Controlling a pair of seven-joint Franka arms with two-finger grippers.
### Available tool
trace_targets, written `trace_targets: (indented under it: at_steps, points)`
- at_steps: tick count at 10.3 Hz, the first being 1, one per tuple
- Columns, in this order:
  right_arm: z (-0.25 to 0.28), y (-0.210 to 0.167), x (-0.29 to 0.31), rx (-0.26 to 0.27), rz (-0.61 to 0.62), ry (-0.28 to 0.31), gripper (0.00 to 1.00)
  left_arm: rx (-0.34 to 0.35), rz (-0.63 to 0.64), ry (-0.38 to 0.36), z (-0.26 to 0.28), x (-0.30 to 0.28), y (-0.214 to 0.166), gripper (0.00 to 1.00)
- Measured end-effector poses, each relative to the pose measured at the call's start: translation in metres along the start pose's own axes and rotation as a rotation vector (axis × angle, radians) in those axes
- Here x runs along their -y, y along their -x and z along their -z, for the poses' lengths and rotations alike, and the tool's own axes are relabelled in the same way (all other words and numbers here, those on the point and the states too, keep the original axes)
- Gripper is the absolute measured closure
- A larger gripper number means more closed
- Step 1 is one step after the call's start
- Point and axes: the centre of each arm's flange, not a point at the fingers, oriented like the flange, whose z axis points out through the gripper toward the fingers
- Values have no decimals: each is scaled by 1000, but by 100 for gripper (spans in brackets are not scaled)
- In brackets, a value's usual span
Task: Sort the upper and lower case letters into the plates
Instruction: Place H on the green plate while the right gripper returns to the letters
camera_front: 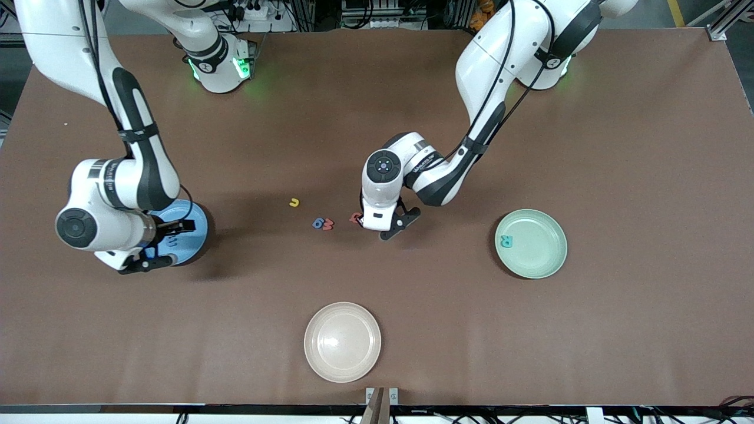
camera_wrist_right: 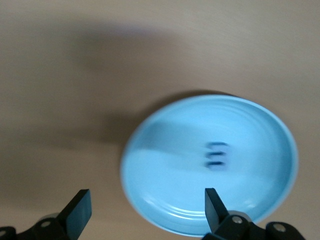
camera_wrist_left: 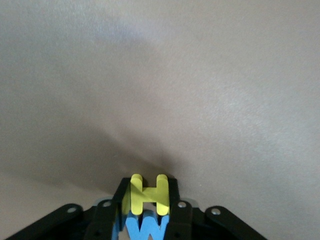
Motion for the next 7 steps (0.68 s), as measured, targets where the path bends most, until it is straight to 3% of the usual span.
trace_targets:
  at_steps: [4,7]
  points:
    - [25,-21,136,-61,201,35,0,33,-232,-127,17,38,-119,67]
    - [25,-20,243,-148,365,74,0,107,-442,-212,51,80,-199,67]
